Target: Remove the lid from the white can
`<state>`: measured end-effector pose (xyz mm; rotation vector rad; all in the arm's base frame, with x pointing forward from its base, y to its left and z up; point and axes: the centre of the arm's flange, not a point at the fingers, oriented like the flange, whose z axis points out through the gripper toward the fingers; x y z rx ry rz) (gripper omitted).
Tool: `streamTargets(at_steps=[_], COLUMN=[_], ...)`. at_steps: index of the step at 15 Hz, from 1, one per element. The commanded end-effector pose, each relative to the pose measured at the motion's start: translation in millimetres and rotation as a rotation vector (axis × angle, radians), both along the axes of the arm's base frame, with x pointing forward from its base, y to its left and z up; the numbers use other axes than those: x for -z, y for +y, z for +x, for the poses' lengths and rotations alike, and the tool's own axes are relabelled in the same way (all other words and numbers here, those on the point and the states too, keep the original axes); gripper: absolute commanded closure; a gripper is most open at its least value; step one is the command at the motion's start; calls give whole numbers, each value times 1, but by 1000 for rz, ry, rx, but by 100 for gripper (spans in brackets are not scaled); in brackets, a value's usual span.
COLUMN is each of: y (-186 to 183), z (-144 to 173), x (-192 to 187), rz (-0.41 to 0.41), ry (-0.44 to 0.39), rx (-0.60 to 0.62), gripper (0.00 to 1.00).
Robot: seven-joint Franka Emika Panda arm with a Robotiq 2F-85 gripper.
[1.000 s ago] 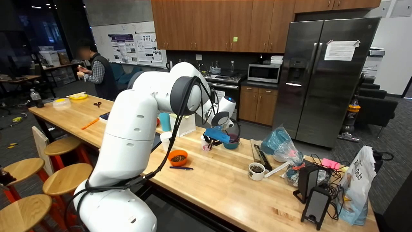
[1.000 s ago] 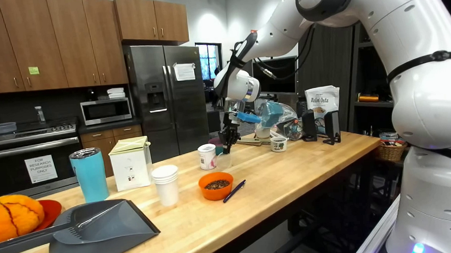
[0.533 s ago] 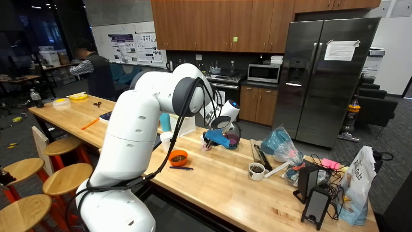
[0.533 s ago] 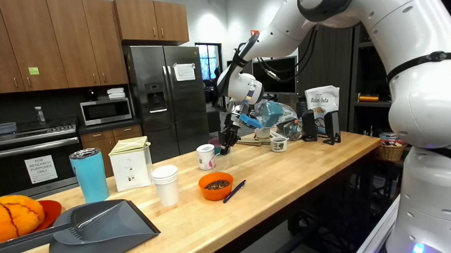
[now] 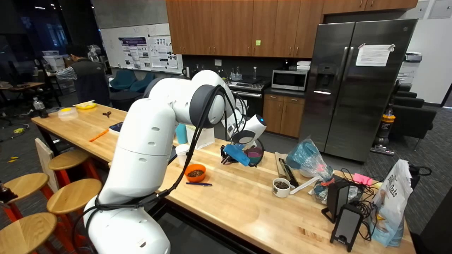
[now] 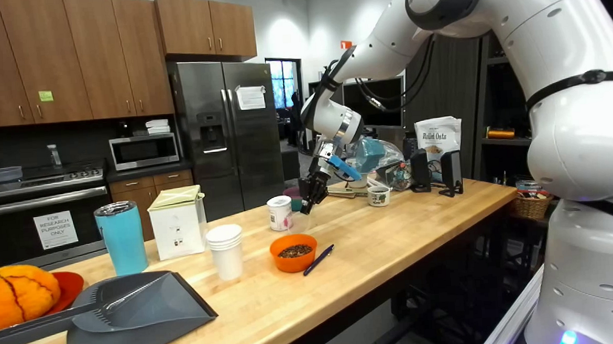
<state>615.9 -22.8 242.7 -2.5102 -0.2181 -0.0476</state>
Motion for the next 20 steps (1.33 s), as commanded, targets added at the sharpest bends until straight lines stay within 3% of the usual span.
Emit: streamTargets(at_steps=[1,5,8,14,17,18,20], y=[-3,-4,-5,-4,-2,-1,0], z=[-12,-20,-21,-19,-14,-14,-14], x=[3,7,8,1,2,1,2], rz=[119,157,141,-34,-76,-87,-112], ry=[117,179,202,197,204,209,213], rx=[18,37,53,162,183,183,175], gripper=[98,98,98,98,98,66,61])
